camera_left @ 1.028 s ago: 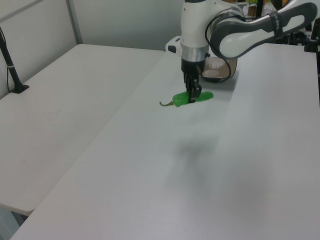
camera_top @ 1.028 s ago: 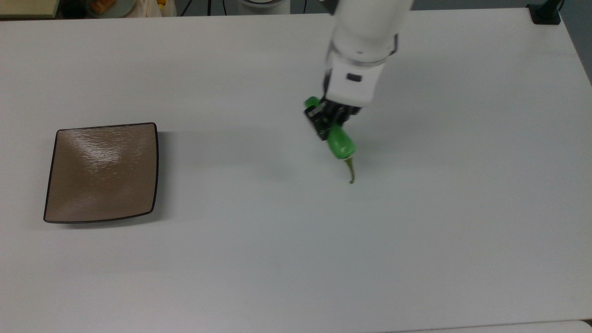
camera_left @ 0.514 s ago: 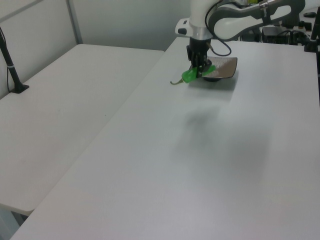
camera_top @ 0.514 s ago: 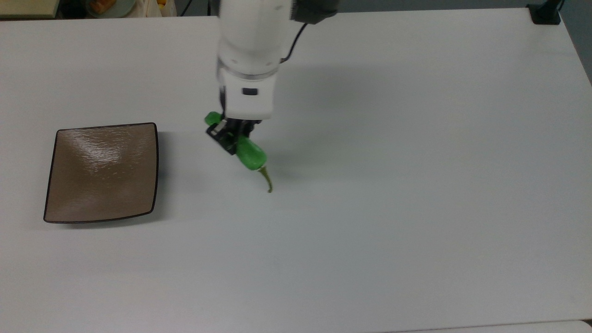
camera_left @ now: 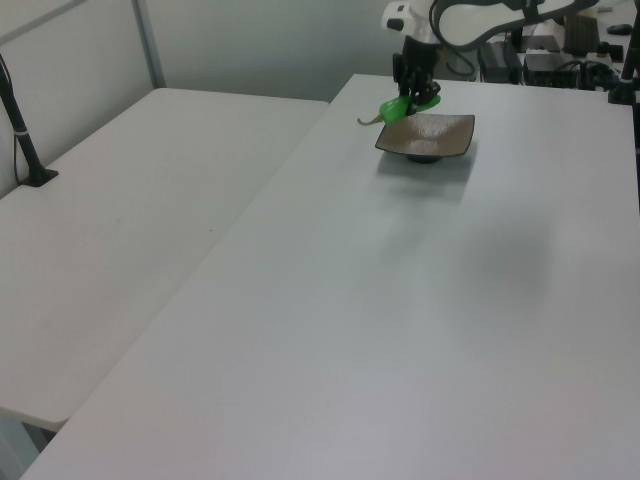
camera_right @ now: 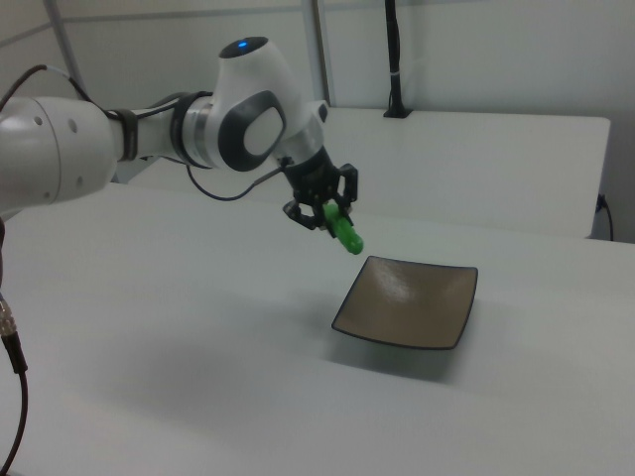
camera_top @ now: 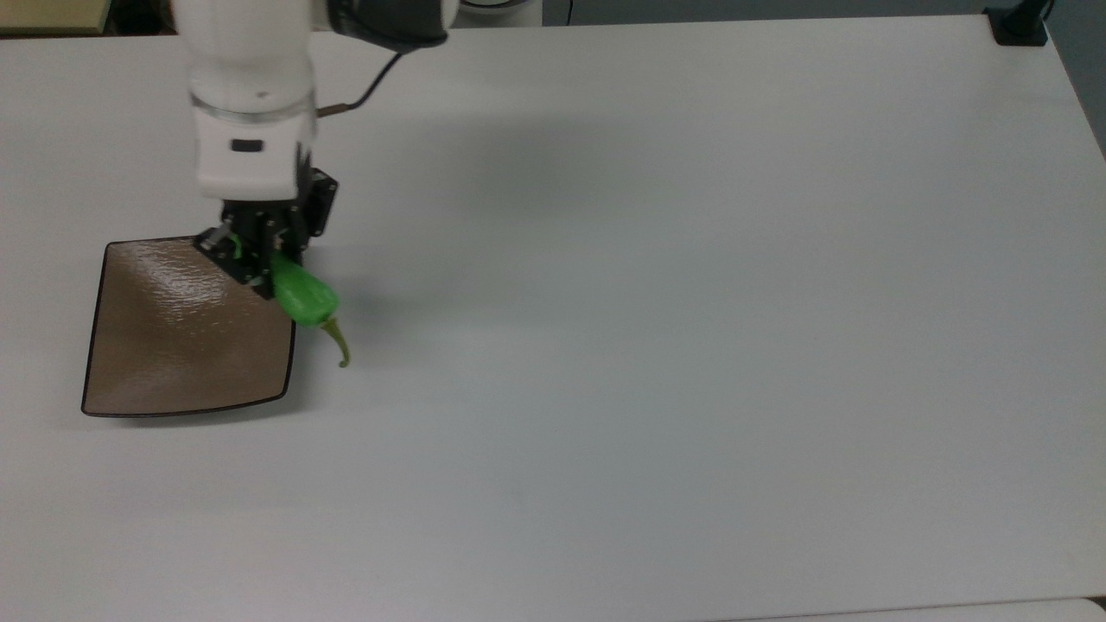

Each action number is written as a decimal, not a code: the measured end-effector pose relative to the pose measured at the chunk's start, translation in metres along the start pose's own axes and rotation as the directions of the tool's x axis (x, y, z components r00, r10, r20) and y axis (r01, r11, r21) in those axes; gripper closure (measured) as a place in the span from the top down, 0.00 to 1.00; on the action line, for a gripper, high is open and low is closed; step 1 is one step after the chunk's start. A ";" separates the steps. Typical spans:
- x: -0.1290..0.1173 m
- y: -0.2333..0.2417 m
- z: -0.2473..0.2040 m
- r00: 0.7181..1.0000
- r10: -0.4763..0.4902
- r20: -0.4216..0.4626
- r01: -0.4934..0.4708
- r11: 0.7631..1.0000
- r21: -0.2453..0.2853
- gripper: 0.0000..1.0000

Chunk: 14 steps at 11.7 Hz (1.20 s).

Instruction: Chili peppers are placed on a ceramic plate

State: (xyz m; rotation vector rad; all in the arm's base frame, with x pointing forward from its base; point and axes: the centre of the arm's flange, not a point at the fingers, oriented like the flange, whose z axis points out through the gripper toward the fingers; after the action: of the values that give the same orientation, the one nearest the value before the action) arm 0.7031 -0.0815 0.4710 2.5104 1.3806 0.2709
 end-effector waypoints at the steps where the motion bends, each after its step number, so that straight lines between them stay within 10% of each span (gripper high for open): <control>1: -0.017 0.009 0.001 1.000 0.000 -0.007 0.000 1.000 -0.010 0.33; 8: -0.085 0.025 0.048 1.000 0.024 0.005 -0.024 0.998 -0.059 0.37; 12: -0.095 0.028 0.067 1.000 0.025 0.010 -0.024 0.997 -0.067 0.90; 14: -0.089 0.027 0.066 1.000 0.020 0.003 -0.019 0.998 -0.068 1.00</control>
State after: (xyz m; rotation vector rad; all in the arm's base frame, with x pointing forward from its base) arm 0.6959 -0.1802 0.4141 2.4691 1.3234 0.3109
